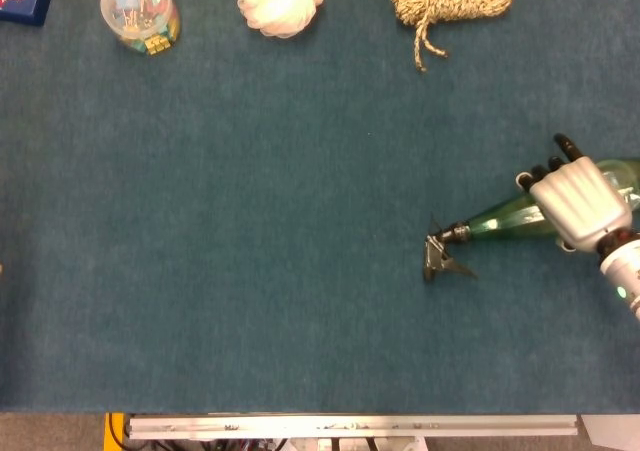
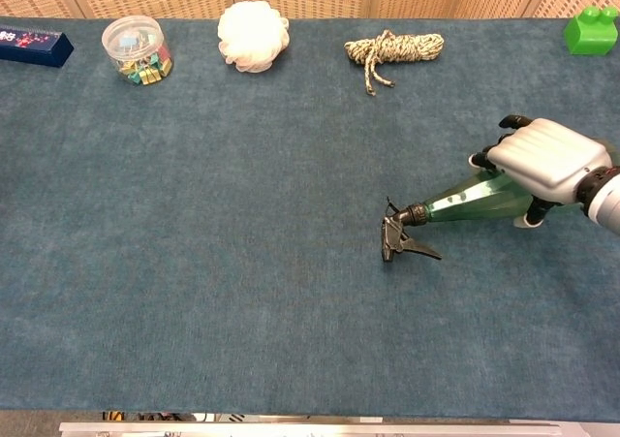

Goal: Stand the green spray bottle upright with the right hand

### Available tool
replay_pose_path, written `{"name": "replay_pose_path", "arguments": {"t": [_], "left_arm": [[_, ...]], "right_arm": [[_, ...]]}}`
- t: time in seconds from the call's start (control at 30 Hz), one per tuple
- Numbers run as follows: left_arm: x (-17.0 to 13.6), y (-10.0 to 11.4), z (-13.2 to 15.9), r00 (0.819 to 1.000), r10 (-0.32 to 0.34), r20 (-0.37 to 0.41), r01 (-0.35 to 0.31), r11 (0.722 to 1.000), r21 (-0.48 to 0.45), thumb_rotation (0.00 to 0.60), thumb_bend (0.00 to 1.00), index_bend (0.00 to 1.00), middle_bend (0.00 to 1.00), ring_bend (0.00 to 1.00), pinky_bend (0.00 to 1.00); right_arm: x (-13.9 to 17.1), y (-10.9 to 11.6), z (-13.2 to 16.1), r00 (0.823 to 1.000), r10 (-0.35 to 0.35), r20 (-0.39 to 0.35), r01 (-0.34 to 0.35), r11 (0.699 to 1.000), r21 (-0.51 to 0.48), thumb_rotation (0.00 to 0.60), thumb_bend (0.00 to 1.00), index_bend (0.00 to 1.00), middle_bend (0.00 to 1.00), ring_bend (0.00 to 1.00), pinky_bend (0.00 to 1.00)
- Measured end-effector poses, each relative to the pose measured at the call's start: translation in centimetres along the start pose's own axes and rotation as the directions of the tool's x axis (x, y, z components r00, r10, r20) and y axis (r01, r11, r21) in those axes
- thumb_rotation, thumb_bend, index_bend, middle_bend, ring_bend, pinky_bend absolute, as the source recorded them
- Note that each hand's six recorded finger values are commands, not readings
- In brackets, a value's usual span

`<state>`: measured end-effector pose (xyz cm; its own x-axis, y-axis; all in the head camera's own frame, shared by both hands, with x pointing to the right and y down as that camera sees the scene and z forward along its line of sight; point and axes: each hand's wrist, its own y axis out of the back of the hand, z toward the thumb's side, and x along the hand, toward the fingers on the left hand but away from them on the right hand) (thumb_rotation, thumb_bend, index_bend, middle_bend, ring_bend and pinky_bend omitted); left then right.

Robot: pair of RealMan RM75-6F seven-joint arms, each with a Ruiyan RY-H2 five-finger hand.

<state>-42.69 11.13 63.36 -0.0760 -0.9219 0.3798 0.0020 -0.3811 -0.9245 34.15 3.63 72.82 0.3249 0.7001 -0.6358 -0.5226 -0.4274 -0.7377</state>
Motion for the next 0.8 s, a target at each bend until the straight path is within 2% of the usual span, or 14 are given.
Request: {"name": "replay_pose_path", "arguments": {"t": [0.2,0.33,0.57,0.8], "left_arm": [[0.0,0.0,-0.1,1.0,0.0,-0.004,0.0,1.0,-0.001,0.6,0.0,0.27,0.08,0.0,0.0],[0.0,0.0,-0.1,1.0,-0.001,-0.006,0.001,1.0,-0.003,0.6,0.0,0.27,0.08,0.0,0.0],[0.1,0.3,-0.4,1.0,0.006,-0.017,-0.006,1.0,-0.026,0.6,0.0,0.27,0.08,0.0,0.0],[0.0,1.3,-1.4,0.998,0.038,-0.049,-0.039,0.999,-0.037,0.6,0.0,0.27,0.08,0.0,0.0]], "right_arm": [[-0.2,0.4,-0.1,0.997,-0.075,-0.003,0.074,0.993,-0.088,0.6,0.15,0.4,0.49,0.37,0.12],[-0.4,0.6,-0.2,0.99,-0.14,-0.007,0.138,0.978,-0.158,0.6,0.14,0.4,0.49,0.37,0.12],[-1.0,0.7,-0.3,0.959,-0.28,-0.03,0.264,0.93,-0.256,0.6,0.14,0.4,0.49,0.37,0.12],[-1.0,1.0,-0.2,0.927,-0.37,-0.056,0.323,0.867,-0.38,0.6,0.14,0.4,0.5,0.38,0.12]]}}
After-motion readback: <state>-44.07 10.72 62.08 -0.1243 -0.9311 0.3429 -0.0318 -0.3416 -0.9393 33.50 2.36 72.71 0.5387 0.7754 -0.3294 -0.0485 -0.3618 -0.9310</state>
